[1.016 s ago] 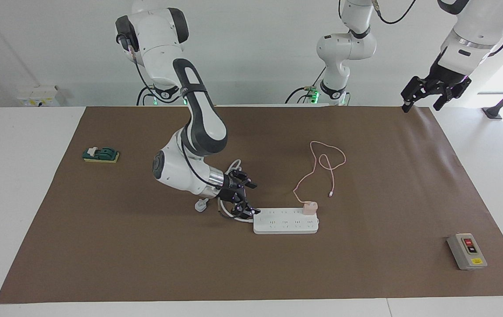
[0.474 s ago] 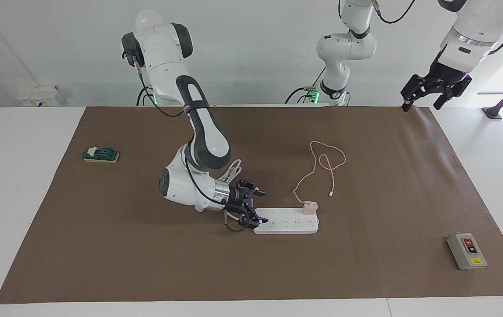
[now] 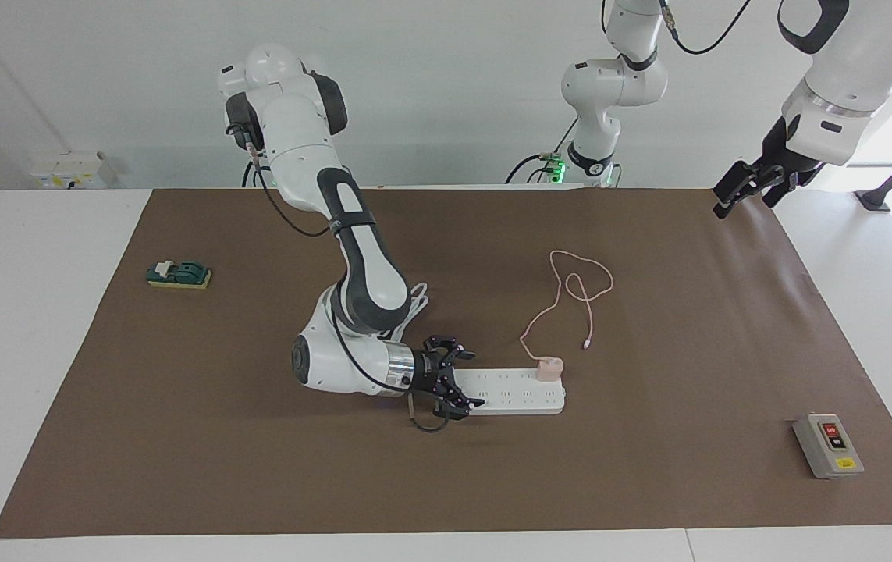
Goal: Unplug charger and place it aside
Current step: 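Hold the strip with the right gripper while the left gripper grasps the pink charger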
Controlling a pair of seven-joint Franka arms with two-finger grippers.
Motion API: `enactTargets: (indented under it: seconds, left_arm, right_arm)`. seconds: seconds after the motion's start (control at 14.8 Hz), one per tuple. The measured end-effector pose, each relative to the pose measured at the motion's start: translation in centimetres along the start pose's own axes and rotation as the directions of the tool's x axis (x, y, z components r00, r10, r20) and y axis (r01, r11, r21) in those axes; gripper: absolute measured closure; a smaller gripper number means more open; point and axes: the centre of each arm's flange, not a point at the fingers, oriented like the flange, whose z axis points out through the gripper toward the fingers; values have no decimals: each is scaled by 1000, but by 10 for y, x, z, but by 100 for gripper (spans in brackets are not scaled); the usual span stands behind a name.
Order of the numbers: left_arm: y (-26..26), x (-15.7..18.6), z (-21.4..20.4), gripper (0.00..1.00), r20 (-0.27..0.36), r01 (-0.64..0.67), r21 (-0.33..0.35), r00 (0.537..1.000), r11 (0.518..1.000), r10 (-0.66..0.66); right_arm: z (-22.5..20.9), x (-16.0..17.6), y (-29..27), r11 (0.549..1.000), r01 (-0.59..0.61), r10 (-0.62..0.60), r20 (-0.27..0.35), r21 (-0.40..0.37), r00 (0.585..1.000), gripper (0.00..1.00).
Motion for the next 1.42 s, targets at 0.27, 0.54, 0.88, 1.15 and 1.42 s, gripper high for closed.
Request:
enactTargets:
  seconds: [0.27, 0.54, 0.88, 1.15, 1.42]
  left_arm:
    - [51, 7, 41, 0, 35, 352, 41, 935, 935, -354]
    - [102, 28, 75, 0, 9, 653, -36, 757, 756, -654]
    - [182, 57, 167, 0, 22, 839, -141, 534, 526, -845]
    - [207, 43, 200, 0, 26, 885, -110, 458, 453, -889]
    - [227, 26, 218, 0, 34, 911, -124, 401, 394, -916]
  right_arm:
    - [-1, 2, -1, 999, 34, -34, -5, 1, 999, 0]
    - [1, 5, -1, 998, 68, -69, -23, -3, 997, 0]
    - [1, 14, -5, 995, 93, -92, -52, 19, 994, 0]
    - [5, 18, -6, 995, 102, -101, -73, 18, 992, 0]
    - [4, 18, -6, 995, 97, -95, -74, 21, 993, 4]
